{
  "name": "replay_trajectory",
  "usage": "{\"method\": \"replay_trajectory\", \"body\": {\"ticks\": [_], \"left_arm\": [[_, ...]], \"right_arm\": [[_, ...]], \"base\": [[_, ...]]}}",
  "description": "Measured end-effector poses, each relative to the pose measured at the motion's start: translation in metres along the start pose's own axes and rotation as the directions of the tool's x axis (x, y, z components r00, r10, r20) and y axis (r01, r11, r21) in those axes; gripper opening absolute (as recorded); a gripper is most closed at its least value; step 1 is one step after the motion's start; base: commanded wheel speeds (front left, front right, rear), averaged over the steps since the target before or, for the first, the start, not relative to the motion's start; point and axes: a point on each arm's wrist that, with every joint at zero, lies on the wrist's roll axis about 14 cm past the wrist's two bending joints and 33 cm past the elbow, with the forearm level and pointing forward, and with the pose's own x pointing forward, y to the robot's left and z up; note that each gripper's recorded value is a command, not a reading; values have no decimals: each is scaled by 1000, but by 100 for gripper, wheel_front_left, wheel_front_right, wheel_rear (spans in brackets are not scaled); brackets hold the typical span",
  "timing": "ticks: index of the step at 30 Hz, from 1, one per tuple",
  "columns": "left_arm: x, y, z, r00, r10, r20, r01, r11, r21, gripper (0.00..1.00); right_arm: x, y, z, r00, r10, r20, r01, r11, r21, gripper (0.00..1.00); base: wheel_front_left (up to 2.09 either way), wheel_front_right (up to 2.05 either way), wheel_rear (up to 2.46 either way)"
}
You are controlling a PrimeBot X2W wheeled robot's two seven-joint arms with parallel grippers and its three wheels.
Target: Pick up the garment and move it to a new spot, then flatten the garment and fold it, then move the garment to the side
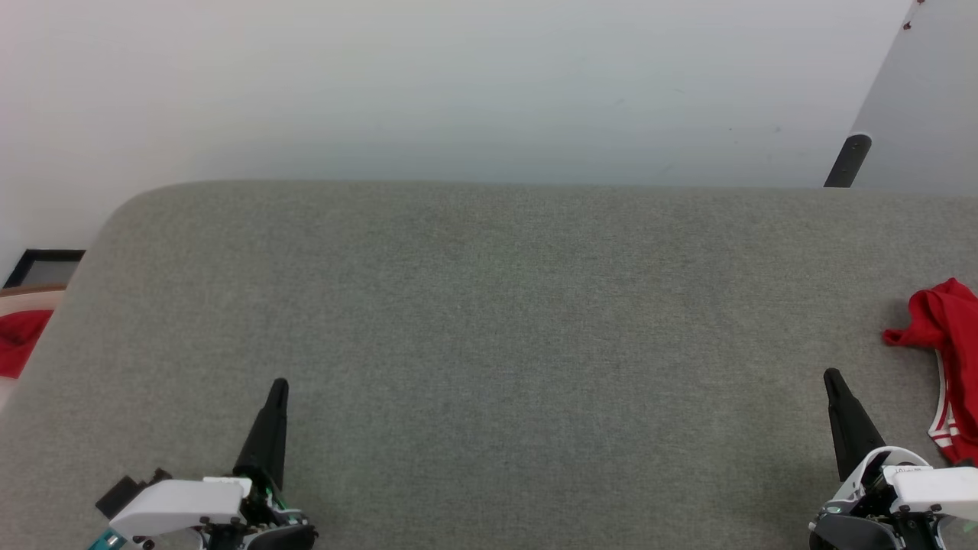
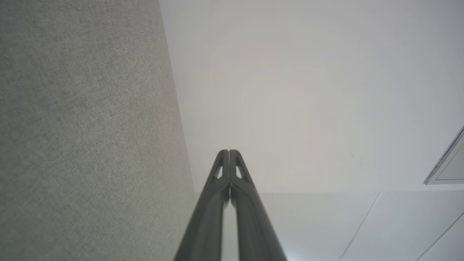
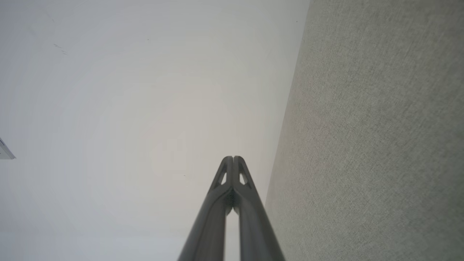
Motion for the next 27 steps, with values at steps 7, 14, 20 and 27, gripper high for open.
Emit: {"method": "replay_trajectory", "body": {"ticks": [7,14,20,27], "left_arm": [[0,0,0,1000,0,0,0,1000,0,0],[0,0,0,1000,0,0,0,1000,0,0],[0,0,0,1000,0,0,0,1000,0,0],[0,0,0,1000,0,0,0,1000,0,0]], "right_arm": [[0,0,0,1000,0,0,0,1000,0,0],[0,0,0,1000,0,0,0,1000,0,0],[0,0,0,1000,0,0,0,1000,0,0],[0,0,0,1000,0,0,0,1000,0,0]], "base": [[0,0,0],[0,0,0],[0,0,0],[0,0,0]]}}
